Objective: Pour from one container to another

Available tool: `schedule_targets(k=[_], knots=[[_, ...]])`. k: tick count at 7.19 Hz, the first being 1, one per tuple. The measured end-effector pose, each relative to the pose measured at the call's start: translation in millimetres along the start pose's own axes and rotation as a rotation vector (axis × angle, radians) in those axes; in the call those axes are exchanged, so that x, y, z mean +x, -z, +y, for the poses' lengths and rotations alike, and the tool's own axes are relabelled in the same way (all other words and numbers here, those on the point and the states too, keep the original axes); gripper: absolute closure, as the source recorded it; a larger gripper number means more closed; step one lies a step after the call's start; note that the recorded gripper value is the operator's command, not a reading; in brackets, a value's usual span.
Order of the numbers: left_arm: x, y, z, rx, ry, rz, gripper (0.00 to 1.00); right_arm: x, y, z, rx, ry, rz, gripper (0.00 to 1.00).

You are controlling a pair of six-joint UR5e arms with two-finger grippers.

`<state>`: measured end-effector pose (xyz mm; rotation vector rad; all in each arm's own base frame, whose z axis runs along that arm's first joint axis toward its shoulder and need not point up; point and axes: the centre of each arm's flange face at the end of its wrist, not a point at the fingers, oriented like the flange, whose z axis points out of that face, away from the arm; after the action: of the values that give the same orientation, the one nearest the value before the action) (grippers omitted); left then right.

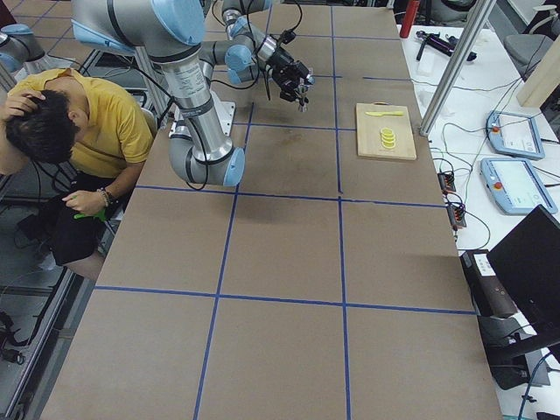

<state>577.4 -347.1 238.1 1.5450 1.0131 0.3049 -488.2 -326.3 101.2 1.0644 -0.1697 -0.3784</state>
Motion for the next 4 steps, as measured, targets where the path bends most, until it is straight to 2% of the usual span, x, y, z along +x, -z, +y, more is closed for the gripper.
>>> schedule_targets(k=[4], knots=[[0.5, 0.1, 0.0, 0.000, 0.001, 0.001, 1.00, 3.6, 0.6, -5.5, -0.006, 0.056, 0.025, 1.00]])
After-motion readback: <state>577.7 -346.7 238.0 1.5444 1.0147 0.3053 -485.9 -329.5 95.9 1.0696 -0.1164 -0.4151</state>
